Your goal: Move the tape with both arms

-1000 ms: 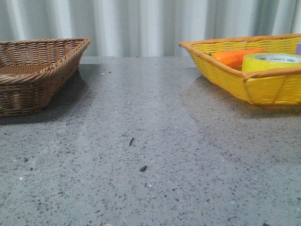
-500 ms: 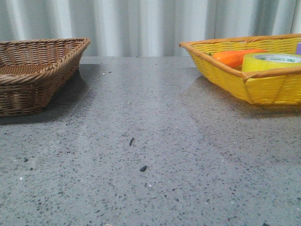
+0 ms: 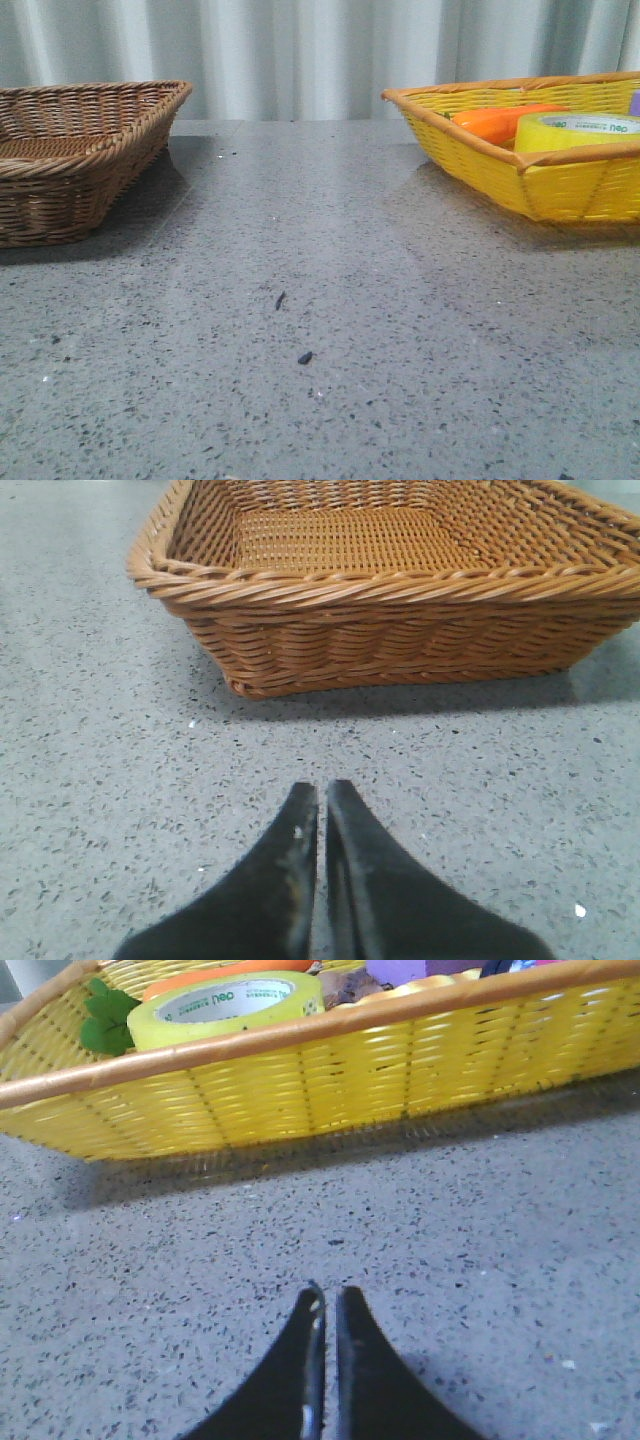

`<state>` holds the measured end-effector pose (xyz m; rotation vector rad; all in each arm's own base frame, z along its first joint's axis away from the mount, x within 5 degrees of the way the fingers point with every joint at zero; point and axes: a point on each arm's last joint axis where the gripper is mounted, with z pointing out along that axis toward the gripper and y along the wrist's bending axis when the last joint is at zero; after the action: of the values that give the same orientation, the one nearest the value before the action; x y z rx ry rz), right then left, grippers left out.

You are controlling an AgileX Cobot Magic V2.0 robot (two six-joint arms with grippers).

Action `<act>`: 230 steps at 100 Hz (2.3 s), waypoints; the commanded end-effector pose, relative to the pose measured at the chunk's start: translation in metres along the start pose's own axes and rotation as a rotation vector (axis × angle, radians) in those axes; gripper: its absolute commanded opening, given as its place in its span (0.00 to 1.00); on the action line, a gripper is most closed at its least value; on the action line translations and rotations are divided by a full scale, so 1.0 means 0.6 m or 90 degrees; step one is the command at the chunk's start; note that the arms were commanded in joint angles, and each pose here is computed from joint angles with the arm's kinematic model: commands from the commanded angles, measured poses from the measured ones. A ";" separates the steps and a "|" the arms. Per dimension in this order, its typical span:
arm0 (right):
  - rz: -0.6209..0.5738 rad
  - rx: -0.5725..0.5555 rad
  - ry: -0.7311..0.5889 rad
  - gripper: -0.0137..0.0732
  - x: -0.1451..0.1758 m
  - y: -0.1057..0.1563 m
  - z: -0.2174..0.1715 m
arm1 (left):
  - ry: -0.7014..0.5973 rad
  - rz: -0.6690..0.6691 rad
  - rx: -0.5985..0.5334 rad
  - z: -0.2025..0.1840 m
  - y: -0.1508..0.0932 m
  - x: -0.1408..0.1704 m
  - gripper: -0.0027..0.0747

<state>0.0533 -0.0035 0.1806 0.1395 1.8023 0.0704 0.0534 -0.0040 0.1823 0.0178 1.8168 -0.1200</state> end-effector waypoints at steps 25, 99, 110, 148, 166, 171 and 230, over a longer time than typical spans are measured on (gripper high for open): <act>-0.035 -0.006 -0.046 0.08 -0.001 0.000 0.001 | -0.050 -0.006 0.006 -0.002 -0.001 -0.006 0.01; -0.009 -0.075 -0.240 0.08 -0.046 0.017 -0.010 | -0.186 -0.325 0.094 -0.010 -0.010 -0.041 0.01; -0.009 -0.075 -0.237 0.08 -0.045 0.016 -0.009 | -0.188 -0.326 0.094 -0.010 -0.010 -0.042 0.01; 0.032 -0.084 -0.249 0.08 -0.049 0.017 -0.011 | -0.188 -0.326 0.094 -0.010 -0.010 -0.042 0.01; 0.207 -0.109 -0.276 0.08 -0.057 0.013 -0.014 | -0.209 -0.327 0.093 -0.011 -0.008 -0.046 0.01; 0.225 -0.110 -0.273 0.08 -0.056 0.012 -0.014 | -0.221 -0.327 0.092 -0.012 -0.007 -0.048 0.01; 0.230 -0.124 -0.241 0.10 -0.113 0.024 -0.041 | -0.286 -0.364 0.114 -0.034 -0.008 -0.101 0.01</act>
<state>0.0535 0.0022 0.2200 0.3556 1.4479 0.4500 0.0548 -0.0063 0.2172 -0.3740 1.4382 -0.6058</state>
